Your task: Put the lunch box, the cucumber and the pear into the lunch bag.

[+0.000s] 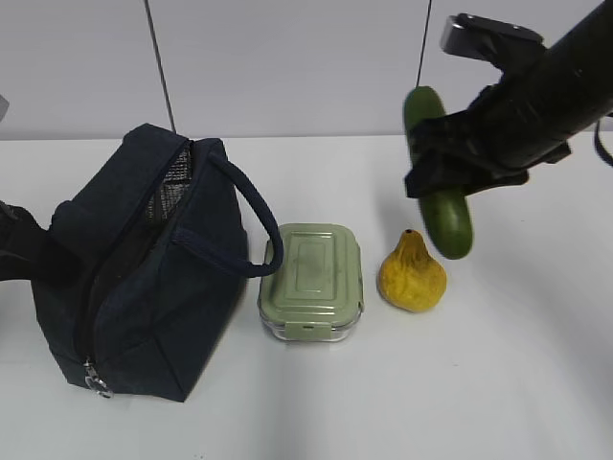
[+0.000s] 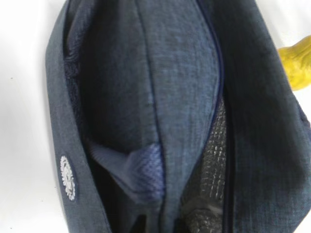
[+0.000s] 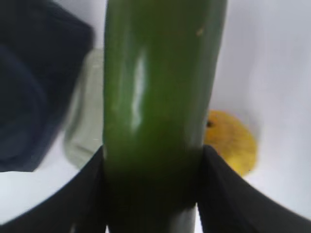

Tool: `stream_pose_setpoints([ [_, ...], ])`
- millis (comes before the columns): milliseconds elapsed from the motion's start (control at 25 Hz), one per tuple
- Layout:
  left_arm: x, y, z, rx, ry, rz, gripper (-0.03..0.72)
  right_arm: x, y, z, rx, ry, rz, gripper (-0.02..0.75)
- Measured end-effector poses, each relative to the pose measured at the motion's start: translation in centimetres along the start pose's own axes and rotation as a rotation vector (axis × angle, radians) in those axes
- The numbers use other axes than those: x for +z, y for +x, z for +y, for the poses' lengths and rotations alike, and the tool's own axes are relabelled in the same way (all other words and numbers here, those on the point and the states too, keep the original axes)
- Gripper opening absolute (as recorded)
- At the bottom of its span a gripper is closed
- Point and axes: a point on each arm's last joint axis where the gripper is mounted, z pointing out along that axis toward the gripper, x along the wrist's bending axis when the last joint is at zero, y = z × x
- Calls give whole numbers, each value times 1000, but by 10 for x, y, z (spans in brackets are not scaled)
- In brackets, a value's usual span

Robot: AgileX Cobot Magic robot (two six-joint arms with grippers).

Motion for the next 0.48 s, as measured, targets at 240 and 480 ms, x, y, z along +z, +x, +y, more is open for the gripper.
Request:
stream_pose_setpoints([
  [240, 0, -2, 2, -31, -21, -26, 3, 3, 70, 4, -63, -100, 259, 350],
  [480, 0, -4, 3, -51, -35, -42, 3, -2, 132, 22, -76, -217, 430, 349],
])
